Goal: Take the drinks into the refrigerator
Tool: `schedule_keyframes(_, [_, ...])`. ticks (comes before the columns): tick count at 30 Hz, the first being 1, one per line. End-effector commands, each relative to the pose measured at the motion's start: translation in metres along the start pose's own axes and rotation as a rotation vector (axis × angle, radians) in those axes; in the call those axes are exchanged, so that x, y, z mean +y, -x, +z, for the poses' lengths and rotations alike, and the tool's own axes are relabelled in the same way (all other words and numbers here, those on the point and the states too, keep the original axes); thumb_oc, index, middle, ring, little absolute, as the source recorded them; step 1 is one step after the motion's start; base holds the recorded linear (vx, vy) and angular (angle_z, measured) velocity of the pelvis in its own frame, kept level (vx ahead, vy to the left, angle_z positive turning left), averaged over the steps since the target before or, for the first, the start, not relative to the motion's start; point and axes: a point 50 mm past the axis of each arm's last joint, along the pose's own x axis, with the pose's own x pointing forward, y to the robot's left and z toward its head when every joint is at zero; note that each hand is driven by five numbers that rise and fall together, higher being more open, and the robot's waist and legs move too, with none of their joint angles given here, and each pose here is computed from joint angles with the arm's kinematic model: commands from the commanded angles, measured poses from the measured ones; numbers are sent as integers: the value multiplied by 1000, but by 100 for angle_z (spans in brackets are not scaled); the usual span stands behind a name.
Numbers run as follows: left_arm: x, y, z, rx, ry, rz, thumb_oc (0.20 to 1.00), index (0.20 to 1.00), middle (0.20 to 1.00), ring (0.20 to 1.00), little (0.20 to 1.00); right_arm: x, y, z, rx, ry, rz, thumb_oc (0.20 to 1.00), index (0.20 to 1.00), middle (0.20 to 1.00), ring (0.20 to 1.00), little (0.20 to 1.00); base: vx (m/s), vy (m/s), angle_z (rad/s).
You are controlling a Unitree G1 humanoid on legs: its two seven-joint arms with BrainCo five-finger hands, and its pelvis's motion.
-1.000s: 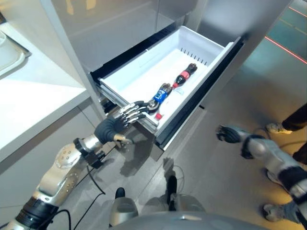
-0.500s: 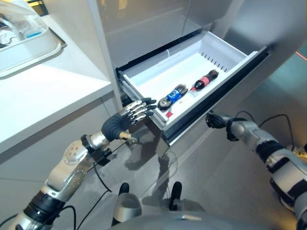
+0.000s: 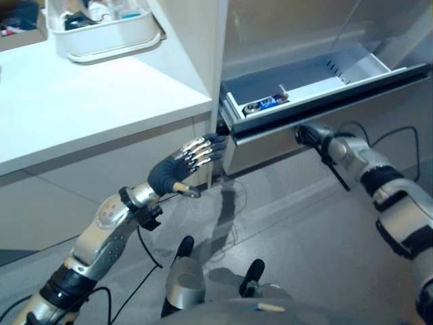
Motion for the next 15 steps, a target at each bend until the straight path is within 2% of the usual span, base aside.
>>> schedule_keyframes(1, [-17,-11,23,-130,-19,-96,1000,1000,1000,1000,1000,-53,-11,34,-122,34,-154,200,200,200,200,200,5,39,24])
schedule_keyframes(3, [-17,-10,23,-133,-18,-90,1000,1000,1000,1000,1000,-41,-9,29,-109,12,-127,200,200,200,200,200,-4,33,15])
schedule_keyframes(4, [-17,-10,22,-137,-24,-81,1000,1000,1000,1000,1000,-21,-4,19,-89,-32,-91,200,200,200,200,200,-12,25,5])
schedule_keyframes(7, [-16,-9,23,-137,-38,-67,1000,1000,1000,1000,1000,-4,2,14,-88,-52,-56,200,200,200,200,200,-10,31,8])
schedule_keyframes(8, [-14,-8,24,-141,-49,-52,1000,1000,1000,1000,1000,10,6,12,-92,-83,-35,282,282,282,282,282,-9,51,0])
schedule_keyframes(9, [-14,-6,23,-141,-54,-38,1000,1000,1000,1000,1000,23,12,9,-86,-125,-28,398,398,398,398,398,-6,54,-5])
schedule_keyframes(10, [-13,-4,22,-137,-61,-24,1000,1000,1000,1000,1000,36,16,6,-71,-165,-15,1000,1000,1000,1000,1000,-11,51,-9])
schedule_keyframes(13, [-7,2,26,-139,-103,27,1000,1000,1000,1000,1000,71,33,4,-63,-306,11,1000,1000,1000,1000,1000,-29,47,-31])
schedule_keyframes(14, [-7,2,25,-138,-103,27,1000,1000,1000,1000,1000,71,33,4,-62,-307,12,1000,1000,1000,1000,1000,-47,39,-47])
schedule_keyframes(15, [-2,5,24,-136,-115,65,1000,1000,1000,1000,1000,88,47,-4,-24,-441,-4,1000,1000,1000,1000,1000,-17,32,-43])
